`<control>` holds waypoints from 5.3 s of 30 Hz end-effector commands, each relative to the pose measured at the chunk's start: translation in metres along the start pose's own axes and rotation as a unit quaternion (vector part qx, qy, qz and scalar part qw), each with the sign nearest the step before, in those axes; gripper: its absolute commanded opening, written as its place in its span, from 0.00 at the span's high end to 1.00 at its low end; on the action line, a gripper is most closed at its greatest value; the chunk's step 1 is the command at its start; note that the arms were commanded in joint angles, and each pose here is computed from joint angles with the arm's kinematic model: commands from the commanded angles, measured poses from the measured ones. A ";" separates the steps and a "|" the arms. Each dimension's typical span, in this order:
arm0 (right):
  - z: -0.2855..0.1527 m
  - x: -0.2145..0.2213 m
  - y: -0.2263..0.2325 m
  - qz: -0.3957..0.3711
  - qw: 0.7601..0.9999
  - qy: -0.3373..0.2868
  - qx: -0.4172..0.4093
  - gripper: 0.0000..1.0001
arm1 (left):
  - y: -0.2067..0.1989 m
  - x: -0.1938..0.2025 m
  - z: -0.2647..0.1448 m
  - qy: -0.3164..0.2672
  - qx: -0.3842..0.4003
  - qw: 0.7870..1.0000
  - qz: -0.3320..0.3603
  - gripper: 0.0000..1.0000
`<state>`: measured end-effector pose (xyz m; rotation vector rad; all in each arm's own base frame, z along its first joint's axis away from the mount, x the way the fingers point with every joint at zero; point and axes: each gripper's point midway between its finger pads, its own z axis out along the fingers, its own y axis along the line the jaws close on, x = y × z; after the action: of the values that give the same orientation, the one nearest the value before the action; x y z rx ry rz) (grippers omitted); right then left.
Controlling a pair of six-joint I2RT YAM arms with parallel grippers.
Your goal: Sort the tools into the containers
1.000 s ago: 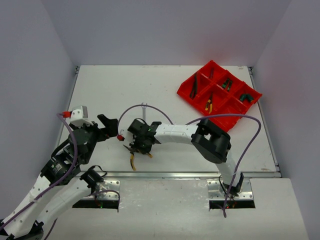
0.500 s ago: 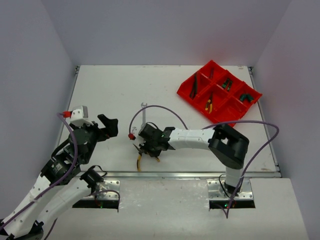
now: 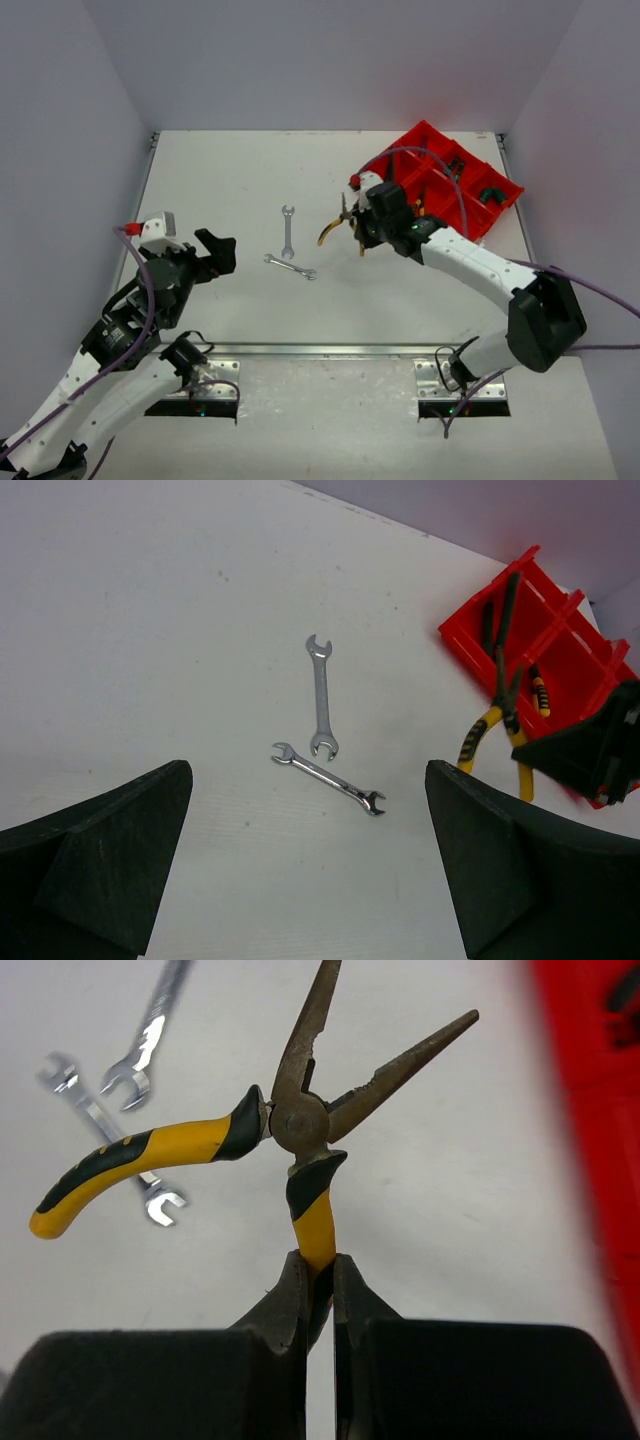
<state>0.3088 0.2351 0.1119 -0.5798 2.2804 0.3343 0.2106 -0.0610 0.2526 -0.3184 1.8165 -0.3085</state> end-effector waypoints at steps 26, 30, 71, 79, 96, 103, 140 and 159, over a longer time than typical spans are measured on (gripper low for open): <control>0.028 -0.051 -0.264 0.254 0.955 -0.053 0.142 1.00 | -0.006 -0.005 0.006 -0.005 0.005 1.000 0.004 0.00; 0.035 -0.037 -0.266 0.255 0.955 -0.027 0.148 0.96 | -0.005 -0.005 0.006 -0.006 0.002 1.000 0.003 0.00; 0.032 -0.096 -0.068 0.096 0.995 -0.031 0.026 0.29 | -0.009 0.005 0.015 0.017 -0.003 1.000 0.020 0.00; 0.066 -0.101 0.013 0.079 0.993 0.019 0.081 0.01 | -0.006 0.005 0.016 0.017 -0.013 1.000 0.020 0.00; 0.196 -0.062 0.060 0.098 0.982 0.064 0.146 0.29 | -0.009 -0.001 0.009 0.005 0.009 1.000 0.012 0.00; 0.211 -0.032 0.057 0.078 0.980 0.105 0.150 0.48 | -0.012 -0.002 0.007 0.004 0.020 1.000 0.011 0.00; 0.188 0.046 0.010 0.019 0.951 0.305 0.047 0.63 | -0.011 -0.012 -0.002 -0.019 0.030 0.999 -0.004 0.00; 0.214 0.030 0.009 0.005 0.962 0.268 0.047 0.64 | -0.010 -0.010 -0.001 -0.016 0.027 1.000 -0.002 0.00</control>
<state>0.4109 0.3203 -0.0109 -0.6386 2.7848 0.0937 0.2081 -0.0677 0.2572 -0.2743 1.8085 -0.3516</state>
